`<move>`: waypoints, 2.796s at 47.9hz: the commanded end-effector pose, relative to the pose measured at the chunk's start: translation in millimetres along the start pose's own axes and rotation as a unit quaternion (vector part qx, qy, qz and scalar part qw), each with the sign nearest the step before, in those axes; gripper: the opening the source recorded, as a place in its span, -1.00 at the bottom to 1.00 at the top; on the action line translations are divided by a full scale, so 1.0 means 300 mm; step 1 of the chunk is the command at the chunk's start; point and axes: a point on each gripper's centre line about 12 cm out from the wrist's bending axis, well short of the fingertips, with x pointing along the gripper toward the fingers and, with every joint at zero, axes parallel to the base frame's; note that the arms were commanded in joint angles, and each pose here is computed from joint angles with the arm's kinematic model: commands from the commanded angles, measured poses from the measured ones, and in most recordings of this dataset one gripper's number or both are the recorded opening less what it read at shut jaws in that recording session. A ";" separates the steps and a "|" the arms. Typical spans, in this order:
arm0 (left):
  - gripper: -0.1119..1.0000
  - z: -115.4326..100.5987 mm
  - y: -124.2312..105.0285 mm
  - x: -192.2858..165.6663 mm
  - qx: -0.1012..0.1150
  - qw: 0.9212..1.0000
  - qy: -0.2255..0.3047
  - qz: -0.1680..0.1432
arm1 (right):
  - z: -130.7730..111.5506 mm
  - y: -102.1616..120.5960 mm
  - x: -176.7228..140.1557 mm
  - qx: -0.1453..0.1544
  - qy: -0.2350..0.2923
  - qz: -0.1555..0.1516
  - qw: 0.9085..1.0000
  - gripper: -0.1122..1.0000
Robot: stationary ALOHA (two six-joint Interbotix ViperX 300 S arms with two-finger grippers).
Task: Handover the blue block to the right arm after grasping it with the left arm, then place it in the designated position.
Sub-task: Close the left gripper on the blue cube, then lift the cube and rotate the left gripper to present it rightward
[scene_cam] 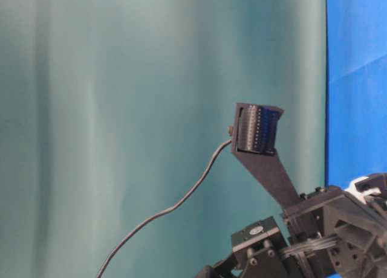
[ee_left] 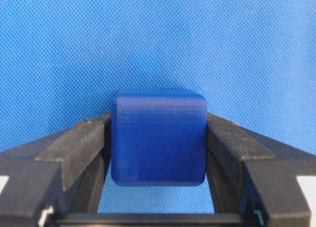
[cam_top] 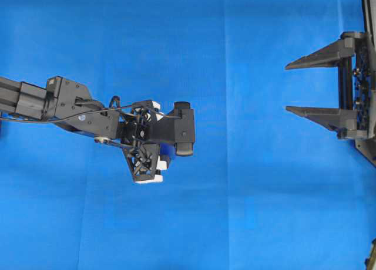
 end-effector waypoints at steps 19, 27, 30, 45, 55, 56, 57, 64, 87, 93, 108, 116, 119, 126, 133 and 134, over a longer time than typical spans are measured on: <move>0.09 0.157 -0.070 -0.246 0.010 0.999 -0.030 -0.013 | 0.040 0.002 0.009 0.002 -0.016 0.000 1.000 0.96; 0.08 0.210 -0.092 -0.343 0.014 0.999 -0.041 -0.017 | 0.040 0.002 0.009 0.002 -0.016 0.000 1.000 0.96; 0.08 0.226 -0.102 -0.371 0.015 0.999 -0.043 -0.019 | 0.040 0.002 0.009 0.002 -0.016 0.000 1.000 0.96; 0.08 0.316 -0.124 -0.525 0.019 0.999 -0.042 -0.018 | 0.050 0.004 0.010 0.002 -0.020 0.001 1.000 0.96; 0.09 0.362 -0.122 -0.649 0.023 0.997 -0.069 -0.018 | 0.049 0.007 0.010 0.001 -0.019 0.004 1.000 0.96; 0.08 0.364 -0.120 -0.656 0.023 0.997 -0.070 -0.018 | 0.049 0.007 0.010 0.001 -0.019 0.004 1.000 0.96; 0.09 0.366 -0.120 -0.665 0.023 0.997 -0.070 -0.017 | 0.049 0.007 0.010 0.001 -0.019 0.004 1.000 0.96; 0.08 0.375 -0.117 -0.702 0.023 0.997 -0.075 -0.016 | 0.051 0.008 0.010 0.001 -0.020 0.004 1.000 0.96; 0.08 0.370 -0.101 -0.704 0.018 0.997 -0.076 -0.013 | 0.051 0.008 0.012 0.003 -0.019 0.004 1.000 0.96; 0.09 0.371 -0.099 -0.704 0.018 0.997 -0.076 -0.012 | 0.051 0.008 0.012 0.003 -0.018 0.004 1.000 0.96; 0.09 0.370 -0.099 -0.703 0.018 0.997 -0.076 -0.012 | 0.051 0.008 0.012 0.003 -0.018 0.004 1.000 0.96; 0.09 0.373 -0.099 -0.703 0.018 0.997 -0.080 -0.013 | 0.051 0.008 0.012 0.003 -0.018 0.004 1.000 0.96; 0.09 0.372 -0.099 -0.703 0.018 0.996 -0.081 -0.013 | 0.051 0.008 0.012 0.003 -0.018 0.004 1.000 0.96; 0.09 0.371 -0.100 -0.705 0.020 0.996 -0.087 -0.013 | 0.051 0.008 0.012 0.003 -0.018 0.004 1.000 0.96; 0.09 0.365 -0.099 -0.707 0.021 0.995 -0.098 -0.015 | 0.051 0.008 0.012 0.002 -0.018 0.004 1.000 0.96; 0.09 0.365 -0.097 -0.708 0.021 0.995 -0.101 -0.015 | 0.053 0.009 0.013 0.001 -0.019 0.004 1.000 0.96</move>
